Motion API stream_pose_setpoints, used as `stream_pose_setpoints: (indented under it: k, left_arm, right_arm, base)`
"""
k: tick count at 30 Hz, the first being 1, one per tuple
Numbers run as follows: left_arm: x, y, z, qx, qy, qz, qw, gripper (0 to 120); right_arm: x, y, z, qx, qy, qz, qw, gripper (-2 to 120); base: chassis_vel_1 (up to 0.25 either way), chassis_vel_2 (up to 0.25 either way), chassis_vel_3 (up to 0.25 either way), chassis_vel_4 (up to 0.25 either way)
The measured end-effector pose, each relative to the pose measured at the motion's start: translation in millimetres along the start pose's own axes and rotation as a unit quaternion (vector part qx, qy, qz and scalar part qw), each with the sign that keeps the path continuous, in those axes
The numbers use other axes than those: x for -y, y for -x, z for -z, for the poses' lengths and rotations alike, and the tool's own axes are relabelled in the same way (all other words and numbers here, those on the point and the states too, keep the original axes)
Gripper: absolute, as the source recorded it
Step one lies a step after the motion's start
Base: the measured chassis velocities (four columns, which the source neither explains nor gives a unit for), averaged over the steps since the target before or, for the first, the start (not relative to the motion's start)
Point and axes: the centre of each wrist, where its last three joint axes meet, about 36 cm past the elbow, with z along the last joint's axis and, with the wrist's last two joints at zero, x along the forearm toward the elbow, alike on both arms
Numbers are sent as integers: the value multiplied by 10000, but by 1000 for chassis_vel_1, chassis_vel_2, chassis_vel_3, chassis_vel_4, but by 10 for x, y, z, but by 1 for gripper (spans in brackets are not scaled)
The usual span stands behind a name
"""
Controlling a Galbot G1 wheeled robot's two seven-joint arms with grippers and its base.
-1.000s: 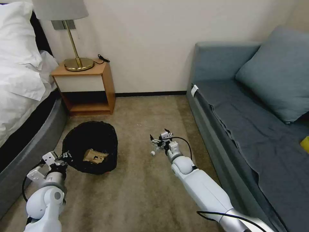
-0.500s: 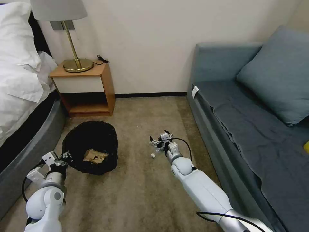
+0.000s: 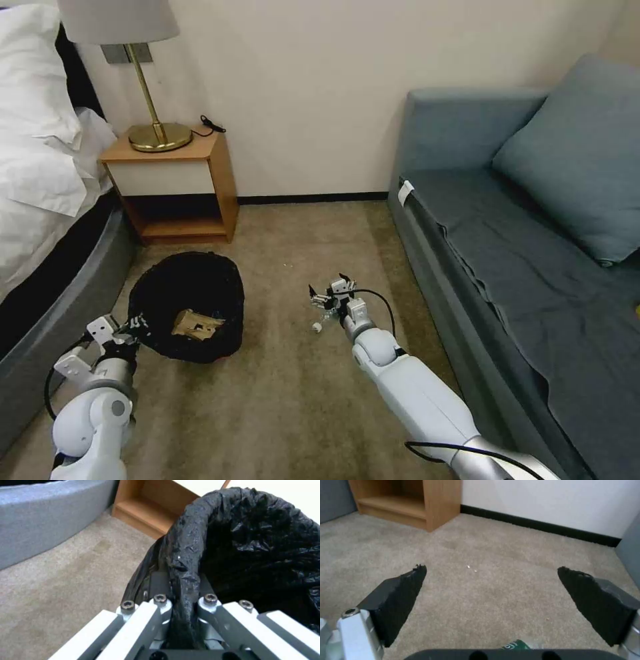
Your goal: Pick up the trash bin, then pick up the garbage on the floor and place it into the trash bin.
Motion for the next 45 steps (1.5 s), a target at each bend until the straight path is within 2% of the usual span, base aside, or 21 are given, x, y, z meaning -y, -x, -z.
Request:
stream_pose_setpoints:
  k: [17,27,31,33,34,35,36,40,41,45]
  left_arm:
    - [-6,-34,8,10,-39,-5,10000,4]
    - [-22,-47,-20,-10,-60,6,10000,4]
    - [-50,-78,-48,-31,-79,24,10000,4]
    - [-50,-78,-48,-31,-79,24,10000,4]
    - [-68,-98,-59,-43,-92,24,9999,4]
    - [-121,-136,-75,-52,-125,42,9999,4]
    - [-121,-136,-75,-52,-125,42,9999,4]
    - [-216,-154,-45,-57,-168,69,9998,4]
    - [-216,-154,-45,-57,-168,69,9998,4]
    - [-297,-131,-28,-82,-154,102,9998,4]
  right_arm:
    - [15,61,-36,-126,36,-95,9999,100]
    - [-116,207,-13,-420,377,-292,9980,100]
    - [-264,361,95,-871,590,-414,9936,100]
    - [-264,361,95,-871,590,-414,9936,100]
    - [-356,419,171,-1176,701,-544,9891,100]
    - [-583,554,410,-2083,1089,-1000,9668,100]
    - [-583,554,410,-2083,1089,-1000,9668,100]
    - [-781,656,665,-3000,1281,-1414,9347,100]
    - [-781,656,665,-3000,1281,-1414,9347,100]
    - [-796,704,729,-3443,1362,-1649,9142,100]
  base:
    - [-52,55,48,-53]
    - [-50,48,53,-57]
    - [0,0,0,0]
    - [0,0,0,0]
    - [0,0,0,0]
    - [0,0,0,0]
    - [0,0,0,0]
    - [0,0,0,0]
    - [0,0,0,0]
    - [0,0,0,0]
